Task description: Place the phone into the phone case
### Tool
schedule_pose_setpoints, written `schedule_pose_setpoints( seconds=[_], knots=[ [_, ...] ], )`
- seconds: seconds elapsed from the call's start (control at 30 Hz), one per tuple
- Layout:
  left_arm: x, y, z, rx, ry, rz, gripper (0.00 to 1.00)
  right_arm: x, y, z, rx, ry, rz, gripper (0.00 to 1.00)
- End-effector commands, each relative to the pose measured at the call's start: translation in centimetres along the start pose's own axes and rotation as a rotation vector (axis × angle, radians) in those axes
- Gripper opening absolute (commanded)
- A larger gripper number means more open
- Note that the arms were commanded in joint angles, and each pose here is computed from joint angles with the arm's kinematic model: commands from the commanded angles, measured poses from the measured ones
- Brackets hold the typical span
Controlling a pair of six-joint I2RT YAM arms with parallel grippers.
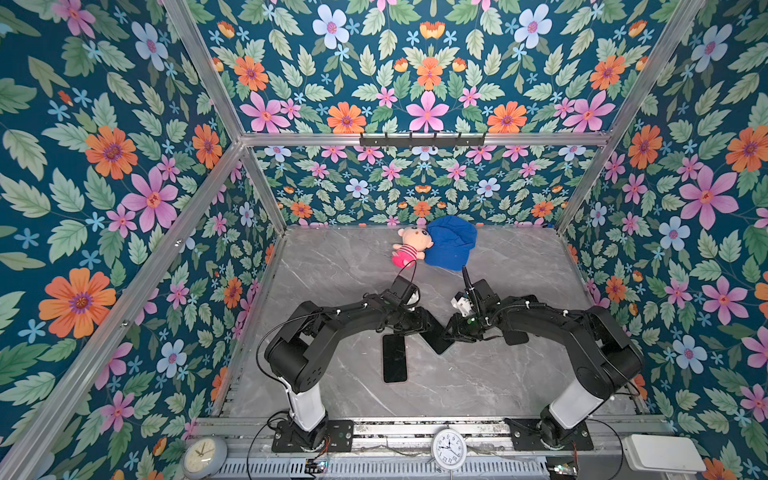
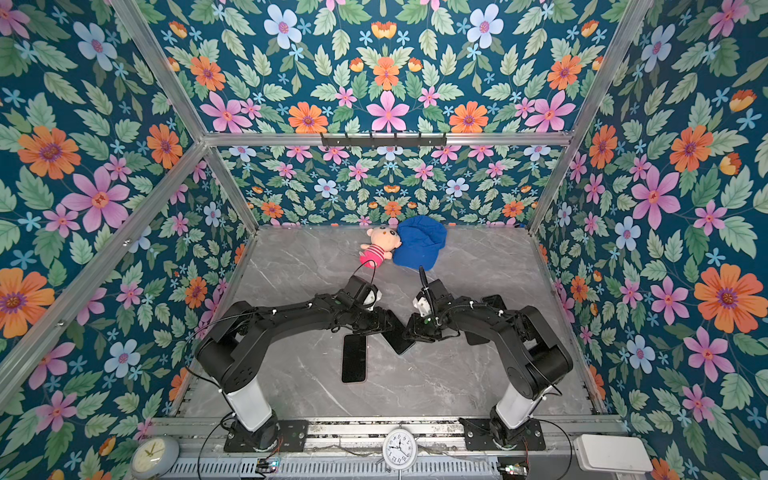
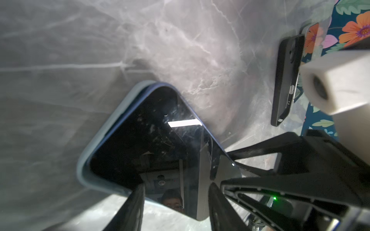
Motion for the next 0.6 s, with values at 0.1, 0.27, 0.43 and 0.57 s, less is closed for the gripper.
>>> schedule_pose_setpoints(
  seconds=[0.1,0.27,0.43,0.57],
  knots=[
    [0.2,0.1,0.4,0.01,-0.029,0.015,0.53,-0.5,1.5,0.1,0.014,-0.031,0.039,0.34],
    [-0.1,0.2,0.5,0.01,-0.039,0.013,0.53,-0.7,1.9,0.1,0.014,-0.04,0.039,0.29],
    [-1.1,0.5,0.2,0.004,-0.043,0.0,0.53,-0.5,2.1,0.0,0.016,-0.042,0.044,0.23],
    [-1.9,1.0,0.1,-0.003,-0.049,-0.009,0.53,-0.3,2.0,0.0,0.02,-0.05,0.044,0.2]
  ],
)
Point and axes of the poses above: each gripper's point midway between its finger pads, its own x axis out along the fingers, its own z axis along the line the jaws close on, y = z × x, the point moved 4 cm from there along -x, back along the fingers, and after that the axes turned 15 degrees about x, right-handed, at the moved point
